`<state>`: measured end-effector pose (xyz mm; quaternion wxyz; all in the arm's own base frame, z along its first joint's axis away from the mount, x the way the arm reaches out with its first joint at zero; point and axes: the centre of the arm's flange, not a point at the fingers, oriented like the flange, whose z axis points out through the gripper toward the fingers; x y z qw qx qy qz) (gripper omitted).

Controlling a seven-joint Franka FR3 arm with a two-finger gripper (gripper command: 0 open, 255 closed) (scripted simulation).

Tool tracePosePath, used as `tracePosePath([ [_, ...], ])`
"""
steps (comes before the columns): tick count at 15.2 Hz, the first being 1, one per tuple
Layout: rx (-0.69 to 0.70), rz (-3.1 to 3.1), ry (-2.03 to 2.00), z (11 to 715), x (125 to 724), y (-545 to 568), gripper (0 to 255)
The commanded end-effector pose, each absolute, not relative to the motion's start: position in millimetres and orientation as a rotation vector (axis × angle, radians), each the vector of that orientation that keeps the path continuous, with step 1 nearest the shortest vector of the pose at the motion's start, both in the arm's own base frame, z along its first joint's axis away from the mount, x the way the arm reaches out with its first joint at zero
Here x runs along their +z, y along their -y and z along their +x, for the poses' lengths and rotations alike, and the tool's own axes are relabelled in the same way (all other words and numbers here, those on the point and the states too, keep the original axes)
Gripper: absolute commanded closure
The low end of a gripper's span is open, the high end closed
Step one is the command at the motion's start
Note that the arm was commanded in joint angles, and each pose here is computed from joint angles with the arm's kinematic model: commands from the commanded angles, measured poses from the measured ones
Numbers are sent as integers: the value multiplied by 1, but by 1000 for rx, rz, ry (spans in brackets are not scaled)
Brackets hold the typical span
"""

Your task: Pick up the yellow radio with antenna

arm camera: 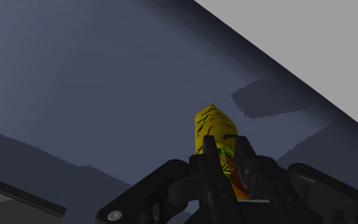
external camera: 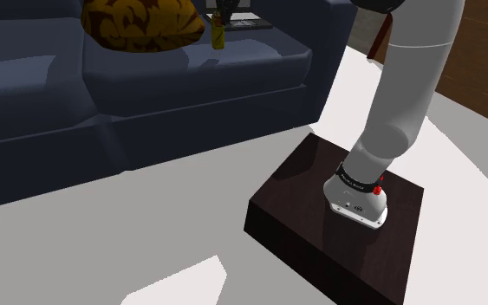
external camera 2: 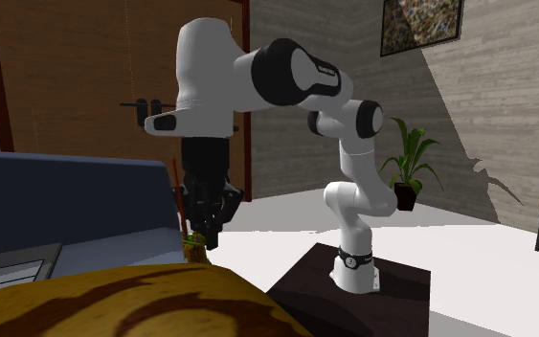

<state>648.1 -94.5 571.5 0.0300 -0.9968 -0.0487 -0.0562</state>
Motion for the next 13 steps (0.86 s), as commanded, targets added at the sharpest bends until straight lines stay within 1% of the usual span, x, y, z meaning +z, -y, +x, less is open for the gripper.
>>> tracePosePath([
  [1, -173, -3073, 150, 649, 582, 94, 255],
  [11, -173, -3073, 150, 649, 635, 94, 255],
  [13, -173, -3073, 150, 649, 636, 94, 255],
])
